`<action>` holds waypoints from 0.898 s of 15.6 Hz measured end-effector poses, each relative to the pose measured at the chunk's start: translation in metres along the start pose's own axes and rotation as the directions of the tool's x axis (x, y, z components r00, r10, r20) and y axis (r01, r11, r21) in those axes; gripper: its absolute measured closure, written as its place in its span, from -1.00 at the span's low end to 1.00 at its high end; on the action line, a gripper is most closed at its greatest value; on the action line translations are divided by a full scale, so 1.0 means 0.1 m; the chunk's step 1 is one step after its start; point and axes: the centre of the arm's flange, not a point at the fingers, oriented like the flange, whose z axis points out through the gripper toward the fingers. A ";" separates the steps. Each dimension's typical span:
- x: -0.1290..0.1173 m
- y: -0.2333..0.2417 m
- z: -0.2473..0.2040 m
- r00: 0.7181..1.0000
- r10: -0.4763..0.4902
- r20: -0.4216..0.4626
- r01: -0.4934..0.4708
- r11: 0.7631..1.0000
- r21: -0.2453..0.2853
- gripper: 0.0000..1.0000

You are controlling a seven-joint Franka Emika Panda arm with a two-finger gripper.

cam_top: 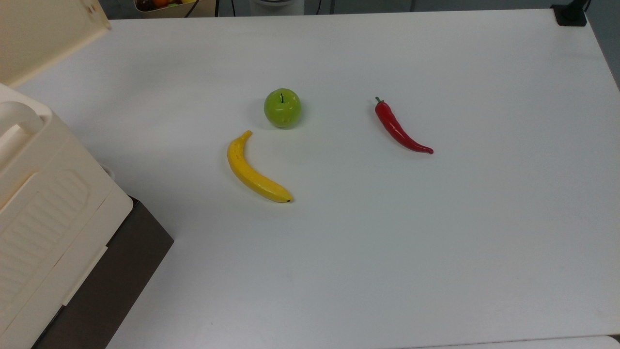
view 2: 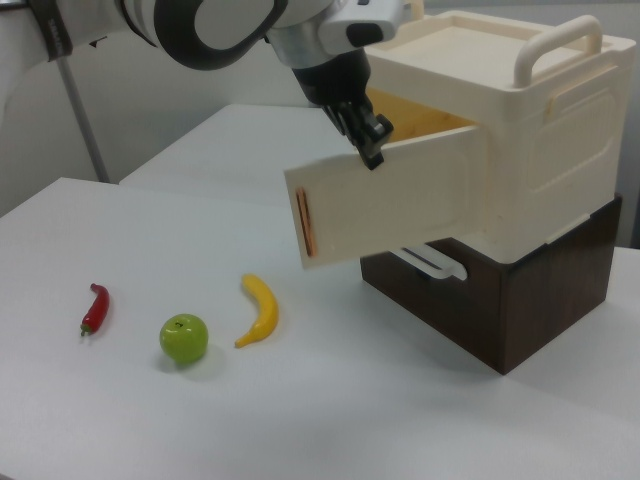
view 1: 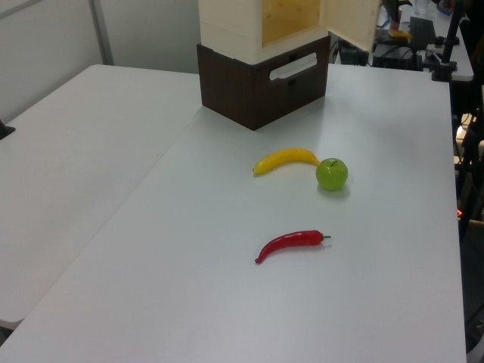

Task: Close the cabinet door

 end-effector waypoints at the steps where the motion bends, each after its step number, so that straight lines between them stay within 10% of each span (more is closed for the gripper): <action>1: 0.02 -0.12 0.03 1.000 0.004 -0.017 -0.004 1.000 0.007 0.98; 14: 0.41 -0.73 0.75 0.947 0.135 -0.291 -0.111 0.989 0.096 0.98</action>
